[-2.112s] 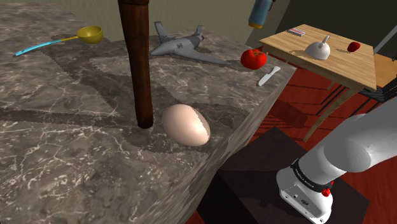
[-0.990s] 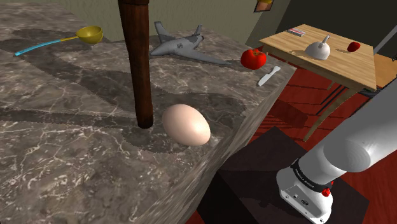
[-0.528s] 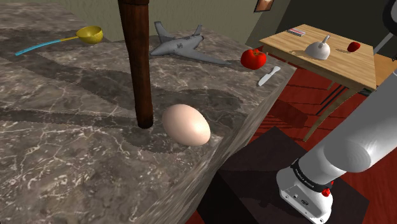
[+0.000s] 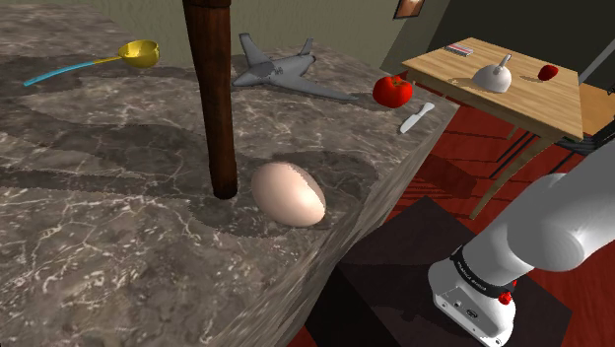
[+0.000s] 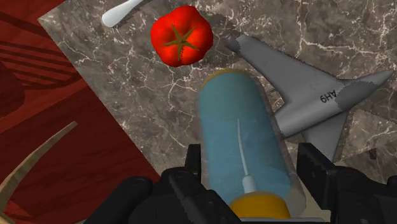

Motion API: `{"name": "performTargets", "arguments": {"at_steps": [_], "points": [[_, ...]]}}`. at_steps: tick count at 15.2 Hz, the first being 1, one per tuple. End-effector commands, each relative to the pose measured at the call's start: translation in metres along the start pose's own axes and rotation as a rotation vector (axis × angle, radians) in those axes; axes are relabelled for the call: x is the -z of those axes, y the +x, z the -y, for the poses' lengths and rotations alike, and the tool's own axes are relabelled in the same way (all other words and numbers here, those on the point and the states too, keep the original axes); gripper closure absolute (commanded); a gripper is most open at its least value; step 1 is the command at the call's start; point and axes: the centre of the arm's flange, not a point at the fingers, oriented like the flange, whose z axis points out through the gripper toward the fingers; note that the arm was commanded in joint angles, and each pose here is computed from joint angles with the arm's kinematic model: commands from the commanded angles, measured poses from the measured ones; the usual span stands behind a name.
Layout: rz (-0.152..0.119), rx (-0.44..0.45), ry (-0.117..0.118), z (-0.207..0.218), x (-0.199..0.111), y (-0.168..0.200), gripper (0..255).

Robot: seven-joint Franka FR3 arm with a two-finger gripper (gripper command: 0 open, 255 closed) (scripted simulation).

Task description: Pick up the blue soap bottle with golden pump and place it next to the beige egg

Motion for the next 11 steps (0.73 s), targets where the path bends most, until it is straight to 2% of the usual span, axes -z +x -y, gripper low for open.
{"name": "performTargets", "arguments": {"at_steps": [1,11], "points": [[-0.001,-0.002,0.0,0.023,0.004,-0.017,255],[-0.001,-0.002,0.0,0.127,0.018,-0.098,255]]}}
